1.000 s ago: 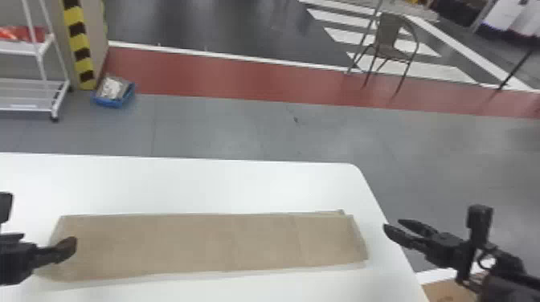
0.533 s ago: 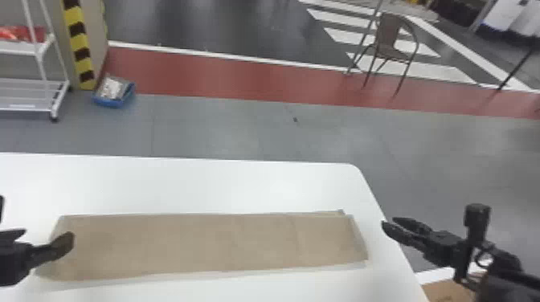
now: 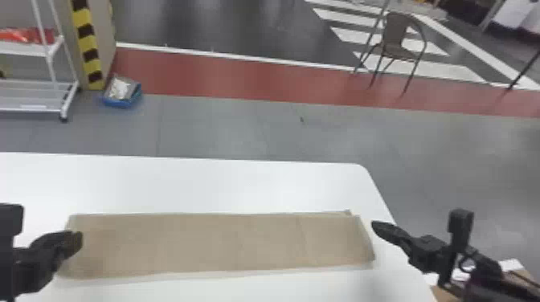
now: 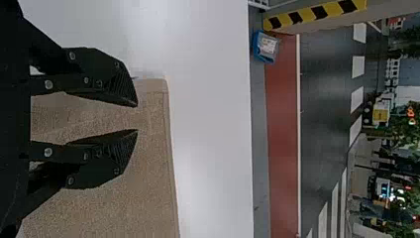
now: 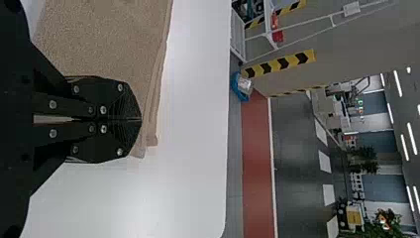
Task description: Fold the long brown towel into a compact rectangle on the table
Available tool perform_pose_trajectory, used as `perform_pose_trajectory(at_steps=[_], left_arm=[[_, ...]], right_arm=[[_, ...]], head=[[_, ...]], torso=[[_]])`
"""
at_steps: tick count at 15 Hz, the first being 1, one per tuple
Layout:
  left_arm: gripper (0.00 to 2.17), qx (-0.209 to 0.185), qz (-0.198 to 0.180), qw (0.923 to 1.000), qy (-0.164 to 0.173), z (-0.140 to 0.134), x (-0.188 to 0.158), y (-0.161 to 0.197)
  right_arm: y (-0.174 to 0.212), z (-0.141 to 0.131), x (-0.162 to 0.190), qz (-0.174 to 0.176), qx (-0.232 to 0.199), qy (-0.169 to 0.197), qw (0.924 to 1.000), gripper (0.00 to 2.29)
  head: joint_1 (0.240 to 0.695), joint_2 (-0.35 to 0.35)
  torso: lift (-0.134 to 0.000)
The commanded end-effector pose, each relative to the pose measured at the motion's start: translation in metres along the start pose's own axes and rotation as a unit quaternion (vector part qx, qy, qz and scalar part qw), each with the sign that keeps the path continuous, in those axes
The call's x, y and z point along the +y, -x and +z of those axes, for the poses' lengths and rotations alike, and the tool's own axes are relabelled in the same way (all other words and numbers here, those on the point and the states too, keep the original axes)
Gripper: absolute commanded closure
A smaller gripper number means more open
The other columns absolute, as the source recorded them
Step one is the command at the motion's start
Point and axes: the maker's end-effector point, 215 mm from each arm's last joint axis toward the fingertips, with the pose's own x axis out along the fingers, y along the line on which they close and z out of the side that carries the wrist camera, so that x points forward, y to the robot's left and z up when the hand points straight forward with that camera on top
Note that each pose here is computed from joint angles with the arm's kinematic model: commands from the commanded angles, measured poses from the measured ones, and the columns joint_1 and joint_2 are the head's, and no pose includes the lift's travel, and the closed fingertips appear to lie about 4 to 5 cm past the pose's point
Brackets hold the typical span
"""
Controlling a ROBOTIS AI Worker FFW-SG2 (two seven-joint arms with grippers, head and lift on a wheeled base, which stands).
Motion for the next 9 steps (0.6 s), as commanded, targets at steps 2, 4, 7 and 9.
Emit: perform_pose_trajectory(at_steps=[2, 4, 7, 9], left_arm=[[1.83, 0.004, -0.013, 0.9999, -0.010, -0.012, -0.024, 0.000], [1.83, 0.009, -0.023, 0.9996, -0.014, -0.019, -0.037, 0.002], [1.83, 0.010, -0.024, 0.9995, -0.015, -0.022, -0.039, 0.002], [1.83, 0.010, -0.026, 0.9995, -0.016, -0.021, -0.042, 0.002]], right_arm=[[-0.012, -0.014, 0.016, -0.001, 0.013, 0.010, 0.9999, 1.21], [-0.015, -0.024, 0.020, -0.005, 0.022, 0.020, 0.9996, 1.21], [-0.018, -0.036, 0.026, -0.001, 0.040, 0.027, 0.9988, 1.21], [-0.023, -0.046, 0.034, 0.008, 0.061, 0.028, 0.9977, 1.21]], head=[[0.695, -0.285], [0.695, -0.291], [0.695, -0.304], [0.695, -0.304]], torso=[[0.000], [0.000], [0.000], [0.000]])
